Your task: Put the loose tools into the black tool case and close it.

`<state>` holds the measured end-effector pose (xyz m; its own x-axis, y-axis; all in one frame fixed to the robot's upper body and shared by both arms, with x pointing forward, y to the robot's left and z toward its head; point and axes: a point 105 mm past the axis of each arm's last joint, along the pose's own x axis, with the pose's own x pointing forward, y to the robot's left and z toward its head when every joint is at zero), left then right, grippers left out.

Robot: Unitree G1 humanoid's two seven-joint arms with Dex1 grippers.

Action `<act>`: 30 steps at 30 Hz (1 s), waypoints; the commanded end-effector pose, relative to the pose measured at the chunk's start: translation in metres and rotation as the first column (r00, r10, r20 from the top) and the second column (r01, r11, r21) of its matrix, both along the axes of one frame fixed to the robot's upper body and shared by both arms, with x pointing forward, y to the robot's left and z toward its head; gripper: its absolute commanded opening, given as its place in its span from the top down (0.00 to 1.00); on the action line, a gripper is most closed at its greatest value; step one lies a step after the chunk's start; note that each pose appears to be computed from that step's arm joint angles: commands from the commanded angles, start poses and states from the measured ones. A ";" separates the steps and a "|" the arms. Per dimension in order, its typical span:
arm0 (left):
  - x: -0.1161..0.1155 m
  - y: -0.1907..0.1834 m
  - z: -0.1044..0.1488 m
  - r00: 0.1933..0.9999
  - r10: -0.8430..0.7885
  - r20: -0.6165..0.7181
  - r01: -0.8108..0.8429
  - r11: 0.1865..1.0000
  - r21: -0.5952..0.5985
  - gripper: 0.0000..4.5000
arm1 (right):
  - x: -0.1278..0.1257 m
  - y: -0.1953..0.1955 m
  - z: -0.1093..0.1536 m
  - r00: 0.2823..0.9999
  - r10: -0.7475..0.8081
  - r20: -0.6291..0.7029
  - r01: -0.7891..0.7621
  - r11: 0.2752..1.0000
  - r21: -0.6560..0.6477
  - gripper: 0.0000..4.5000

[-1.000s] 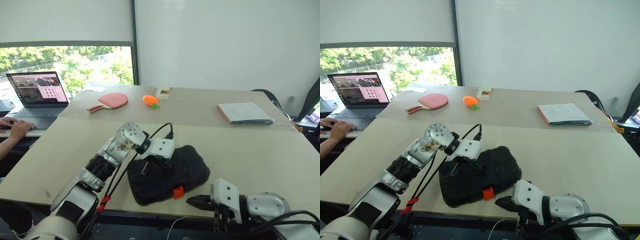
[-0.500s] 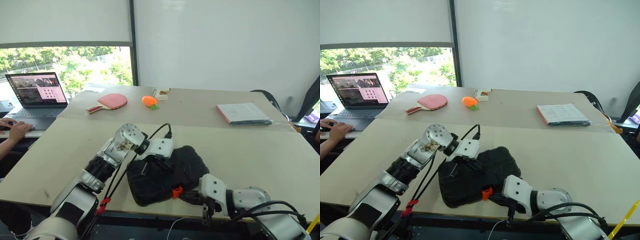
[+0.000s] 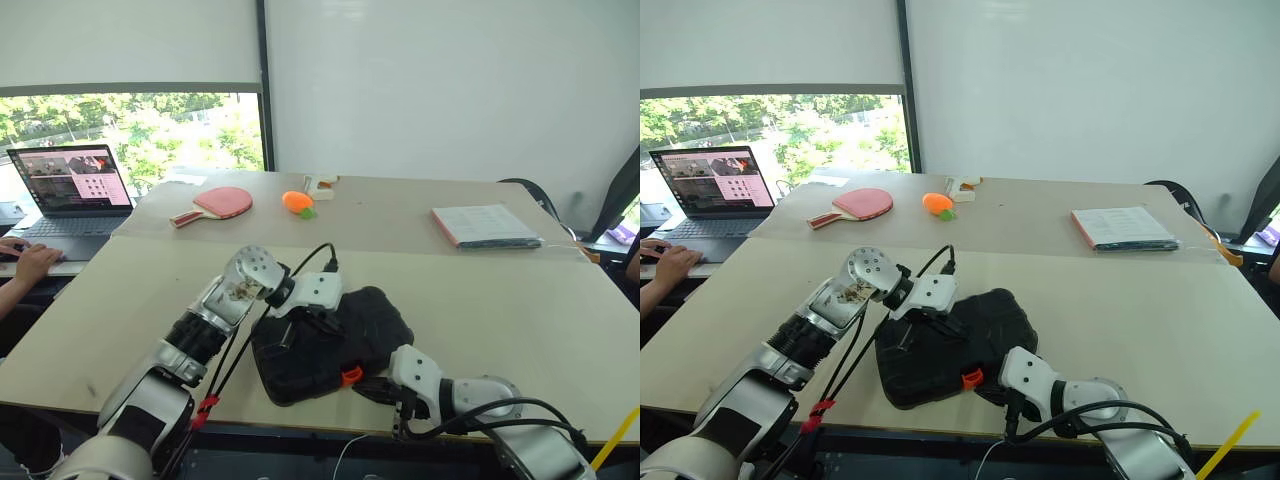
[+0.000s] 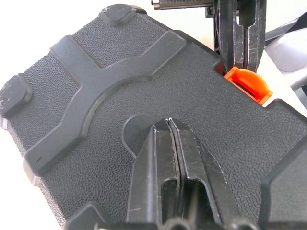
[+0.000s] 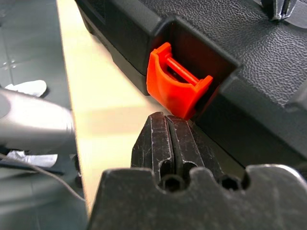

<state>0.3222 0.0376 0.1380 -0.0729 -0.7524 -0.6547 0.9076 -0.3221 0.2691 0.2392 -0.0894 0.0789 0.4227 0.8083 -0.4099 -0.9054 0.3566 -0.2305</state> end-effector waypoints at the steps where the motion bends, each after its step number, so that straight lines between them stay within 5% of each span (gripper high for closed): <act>1: -0.006 0.007 -0.036 0.996 0.022 -0.081 -0.013 0.994 0.107 0.99 | 0.018 -0.002 0.027 0.988 -0.078 0.136 0.072 0.996 0.050 1.00; 8: 0.008 0.012 -0.020 0.988 0.122 -0.099 -0.122 0.993 0.007 0.99 | -0.009 -0.014 0.029 0.999 -0.018 0.050 0.016 0.999 0.039 1.00; 9: 0.014 0.016 -0.009 0.980 0.162 -0.114 -0.167 0.985 -0.036 0.94 | -0.014 -0.023 0.035 0.999 -0.015 0.038 0.013 0.999 0.042 0.87; 11: 0.023 0.022 0.009 0.968 0.216 -0.129 -0.230 0.968 -0.102 0.84 | -0.021 -0.034 0.045 1.000 -0.016 0.020 0.015 0.999 0.049 0.78; 15: 0.025 0.053 0.054 0.938 0.272 -0.216 -0.319 0.921 -0.226 0.52 | -0.034 -0.071 0.076 0.999 -0.028 -0.025 0.029 0.997 0.064 0.46; 21: 0.002 0.128 0.077 0.898 0.389 -0.207 -0.429 0.879 -0.209 0.03 | -0.028 -0.124 0.115 0.994 -0.103 -0.032 0.104 0.994 0.038 0.01; 30: -0.063 0.194 0.083 0.786 0.571 -0.237 -0.613 0.769 -0.180 0.01 | -0.019 -0.151 0.129 0.996 -0.070 -0.058 0.070 0.998 -0.010 0.00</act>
